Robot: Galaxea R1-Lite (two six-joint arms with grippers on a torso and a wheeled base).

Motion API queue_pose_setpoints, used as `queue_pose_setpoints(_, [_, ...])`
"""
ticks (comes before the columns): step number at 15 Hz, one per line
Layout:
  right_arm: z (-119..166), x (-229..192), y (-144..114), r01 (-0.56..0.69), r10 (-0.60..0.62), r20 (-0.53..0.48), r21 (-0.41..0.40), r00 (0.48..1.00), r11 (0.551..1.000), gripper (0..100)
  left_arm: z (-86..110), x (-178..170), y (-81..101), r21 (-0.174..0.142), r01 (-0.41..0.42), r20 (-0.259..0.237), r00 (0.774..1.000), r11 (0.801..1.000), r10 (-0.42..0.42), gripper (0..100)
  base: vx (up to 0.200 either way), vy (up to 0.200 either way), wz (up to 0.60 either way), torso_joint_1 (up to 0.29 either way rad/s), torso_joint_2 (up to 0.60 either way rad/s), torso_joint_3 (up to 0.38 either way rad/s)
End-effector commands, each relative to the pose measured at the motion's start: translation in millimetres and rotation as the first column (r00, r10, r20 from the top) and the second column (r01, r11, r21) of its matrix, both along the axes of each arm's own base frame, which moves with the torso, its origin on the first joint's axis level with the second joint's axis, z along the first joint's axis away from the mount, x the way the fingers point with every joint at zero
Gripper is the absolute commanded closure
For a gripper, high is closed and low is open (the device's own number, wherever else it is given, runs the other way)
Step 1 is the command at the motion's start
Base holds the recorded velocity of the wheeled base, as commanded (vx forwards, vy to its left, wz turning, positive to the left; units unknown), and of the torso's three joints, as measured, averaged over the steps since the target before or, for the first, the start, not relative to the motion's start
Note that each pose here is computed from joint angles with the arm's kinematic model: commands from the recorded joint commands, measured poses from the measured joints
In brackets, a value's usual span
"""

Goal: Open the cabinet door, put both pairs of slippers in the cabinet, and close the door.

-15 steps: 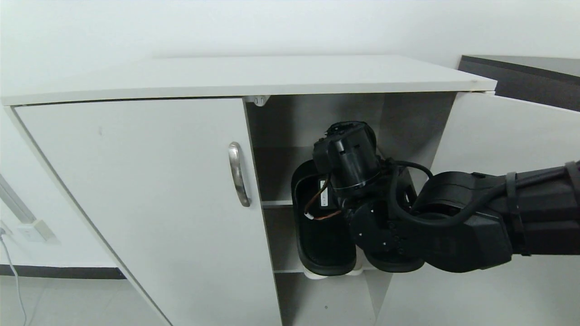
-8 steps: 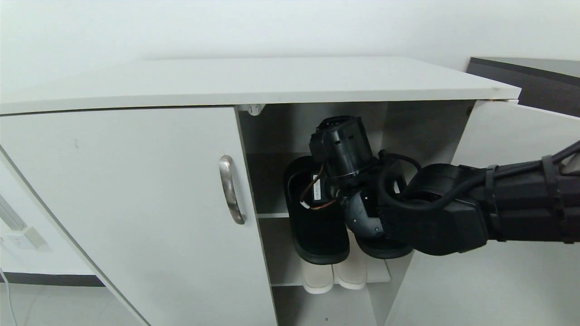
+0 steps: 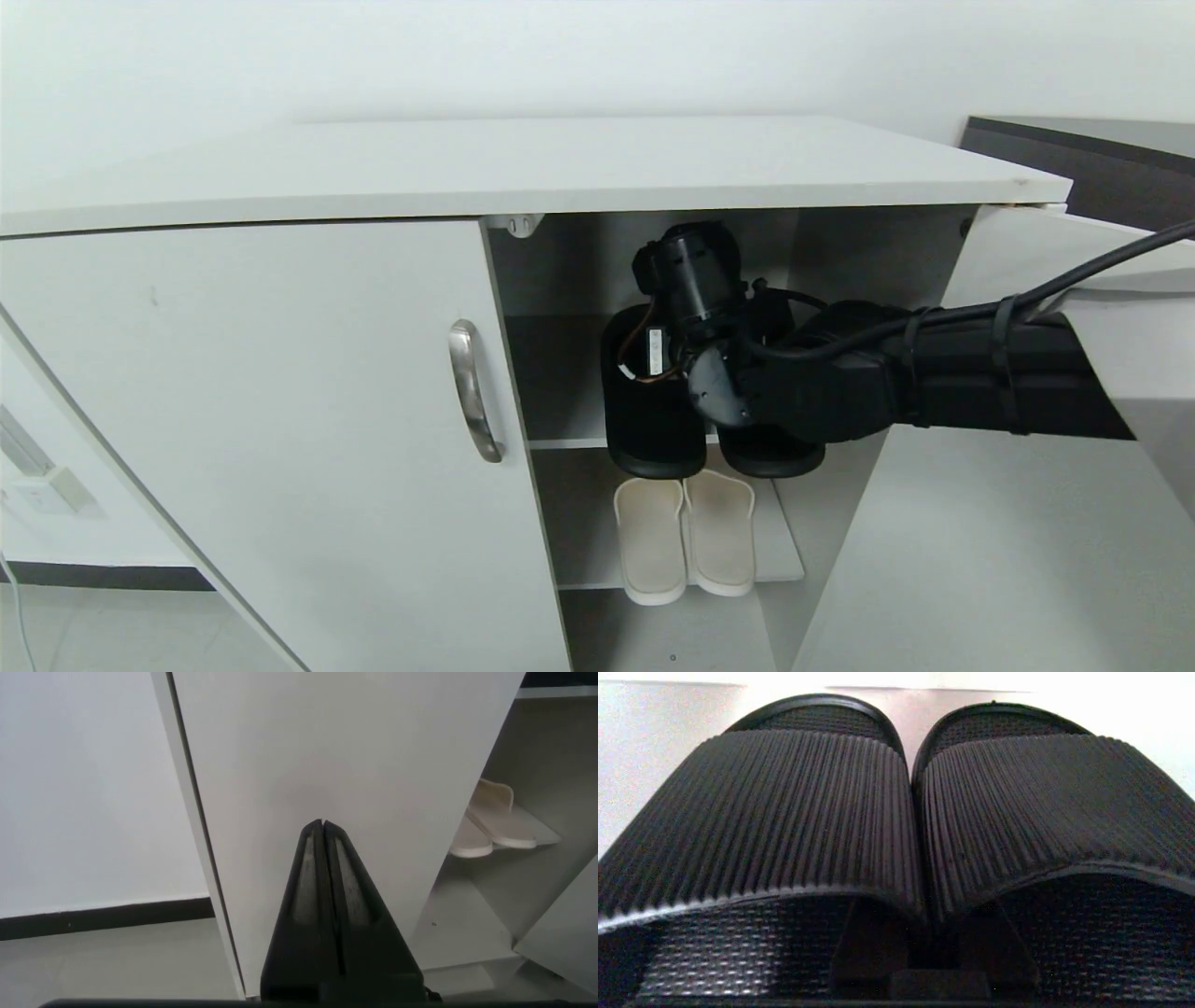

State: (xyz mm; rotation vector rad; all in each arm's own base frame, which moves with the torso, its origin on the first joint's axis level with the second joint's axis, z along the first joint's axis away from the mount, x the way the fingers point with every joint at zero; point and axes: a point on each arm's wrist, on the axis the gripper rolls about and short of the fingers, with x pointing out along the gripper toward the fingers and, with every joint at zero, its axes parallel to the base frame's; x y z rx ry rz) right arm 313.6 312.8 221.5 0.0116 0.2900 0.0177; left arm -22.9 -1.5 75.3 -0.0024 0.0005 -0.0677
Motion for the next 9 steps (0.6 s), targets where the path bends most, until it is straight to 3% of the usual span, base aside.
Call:
queue_pose_setpoints(1, [-9.4, 10.9, 5.5, 0.010, -0.010, -0.003, -0.004, 1.000, 1.000, 100, 0.0, 0.1, 0.0, -0.001, 0.000, -0.001, 1.000, 1.000, 0.000, 100, 0.000, 0.000, 0.00, 0.000, 0.00, 0.000])
queue_pose_setpoints(9, [-13.6, 19.4, 9.1, 0.024, -0.024, 0.004, -0.003, 1.000, 1.000, 100, 0.0, 0.1, 0.0, -0.001, 0.000, -0.001, 1.000, 1.000, 0.000, 100, 0.000, 0.000, 0.00, 0.000, 0.00, 0.000])
